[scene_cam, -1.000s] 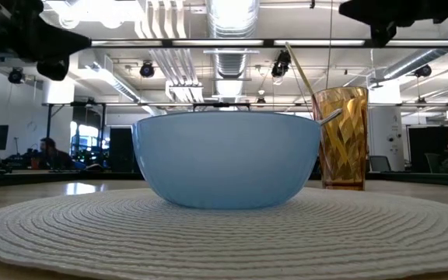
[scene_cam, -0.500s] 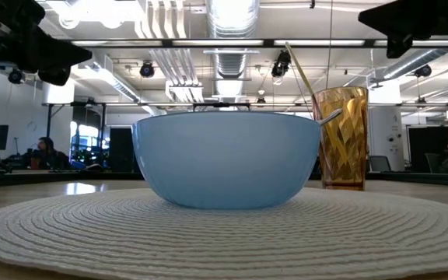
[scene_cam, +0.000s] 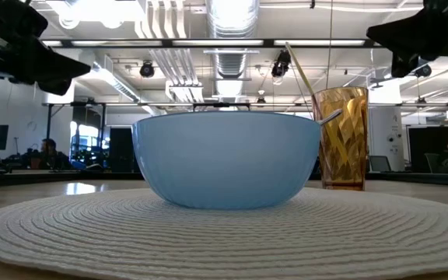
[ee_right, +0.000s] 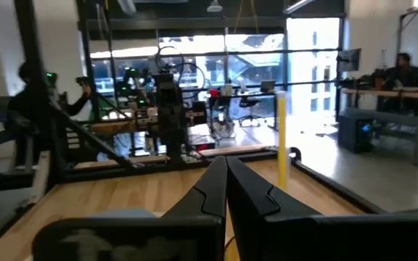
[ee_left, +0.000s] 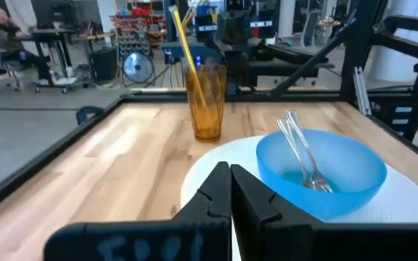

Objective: Pick & Place Utensil
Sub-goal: Return to Home Position

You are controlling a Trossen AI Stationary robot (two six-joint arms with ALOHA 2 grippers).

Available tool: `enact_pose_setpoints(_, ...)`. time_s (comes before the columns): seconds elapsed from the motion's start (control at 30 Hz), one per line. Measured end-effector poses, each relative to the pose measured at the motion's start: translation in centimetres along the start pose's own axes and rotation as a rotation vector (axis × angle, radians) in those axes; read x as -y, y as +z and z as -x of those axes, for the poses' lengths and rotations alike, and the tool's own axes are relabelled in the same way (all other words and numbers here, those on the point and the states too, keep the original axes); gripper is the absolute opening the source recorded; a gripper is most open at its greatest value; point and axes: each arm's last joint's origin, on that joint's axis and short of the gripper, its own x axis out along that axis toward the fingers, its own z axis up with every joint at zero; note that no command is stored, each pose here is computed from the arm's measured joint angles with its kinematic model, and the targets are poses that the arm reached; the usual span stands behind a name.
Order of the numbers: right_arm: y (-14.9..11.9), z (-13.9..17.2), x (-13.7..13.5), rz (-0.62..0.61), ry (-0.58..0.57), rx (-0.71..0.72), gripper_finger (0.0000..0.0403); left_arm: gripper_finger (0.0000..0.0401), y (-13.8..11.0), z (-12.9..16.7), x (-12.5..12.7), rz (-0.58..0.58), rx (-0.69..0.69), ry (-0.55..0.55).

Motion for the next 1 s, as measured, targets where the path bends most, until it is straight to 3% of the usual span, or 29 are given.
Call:
enact_pose_setpoints(0.33, -1.5, 0.2, -0.1, -0.006, 0.062, 0.026, 0.0008, 0.0000, -1.1, -0.5, 0.3, 0.019, -0.013, -0.056)
enact_pose_setpoints(0.67, -1.8, 0.3, -0.5, -0.006, 0.231, -0.009, 0.0008, 0.0000, -1.2, -0.6, 0.5, 0.024, 0.033, -0.115)
enact_pose_setpoints(0.83, -2.3, 0.3, -0.5, -0.038, 0.232, -0.067, 0.0008, 0.0000, -1.4, -1.0, 0.7, 0.033, 0.122, -0.141)
enact_pose_setpoints(1.0, -2.4, 0.3, -0.6, -0.029, 0.238, -0.075, 0.0008, 0.0000, -1.5, -1.0, 0.7, 0.026, 0.125, -0.143)
